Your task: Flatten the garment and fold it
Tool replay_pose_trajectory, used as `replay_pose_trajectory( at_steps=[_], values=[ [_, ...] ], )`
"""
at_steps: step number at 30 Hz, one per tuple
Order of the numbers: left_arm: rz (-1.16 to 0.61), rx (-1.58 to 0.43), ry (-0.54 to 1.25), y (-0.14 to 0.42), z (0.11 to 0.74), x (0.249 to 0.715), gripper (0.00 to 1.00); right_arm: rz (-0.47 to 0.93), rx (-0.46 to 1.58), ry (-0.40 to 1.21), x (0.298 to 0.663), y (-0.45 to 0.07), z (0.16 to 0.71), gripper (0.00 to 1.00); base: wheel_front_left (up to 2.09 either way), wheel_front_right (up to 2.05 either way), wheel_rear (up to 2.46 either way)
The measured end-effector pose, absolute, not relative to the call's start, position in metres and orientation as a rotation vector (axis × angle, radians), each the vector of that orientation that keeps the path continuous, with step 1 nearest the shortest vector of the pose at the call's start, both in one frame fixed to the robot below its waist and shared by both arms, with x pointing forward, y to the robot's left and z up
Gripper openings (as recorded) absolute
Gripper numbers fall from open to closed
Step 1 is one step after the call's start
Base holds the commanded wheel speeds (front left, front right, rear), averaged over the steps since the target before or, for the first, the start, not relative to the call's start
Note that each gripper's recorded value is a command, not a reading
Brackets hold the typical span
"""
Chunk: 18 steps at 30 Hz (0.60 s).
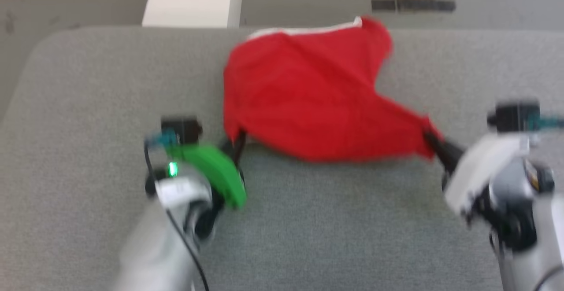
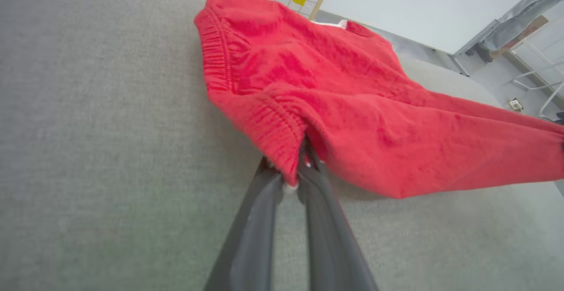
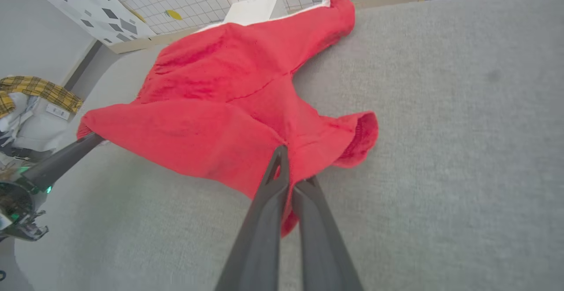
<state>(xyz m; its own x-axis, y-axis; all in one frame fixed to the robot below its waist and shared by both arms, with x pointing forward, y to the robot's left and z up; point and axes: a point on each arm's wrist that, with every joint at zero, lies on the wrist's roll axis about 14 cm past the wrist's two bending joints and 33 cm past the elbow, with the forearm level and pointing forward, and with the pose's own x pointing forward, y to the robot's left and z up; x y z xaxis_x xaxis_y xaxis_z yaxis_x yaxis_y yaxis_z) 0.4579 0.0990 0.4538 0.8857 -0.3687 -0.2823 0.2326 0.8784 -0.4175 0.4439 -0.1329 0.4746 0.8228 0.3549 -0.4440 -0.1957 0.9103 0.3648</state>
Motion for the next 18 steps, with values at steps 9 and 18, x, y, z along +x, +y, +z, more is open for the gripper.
replay_pose_trajectory(
  at_steps=[9, 18],
  values=[
    [-0.232, -0.507, 0.441, 0.099, 0.43, 0.373, 0.0, 0.243, 0.336, 0.689, 0.347, -0.145, 0.449, 0.0, 0.0, 0.0, 0.0],
    [-0.17, -0.561, 0.565, 0.101, 0.408, 0.317, 0.0, 0.261, 0.341, 0.868, 0.283, -0.141, 0.432, 0.0, 0.0, 0.0, 0.0]
  ],
)
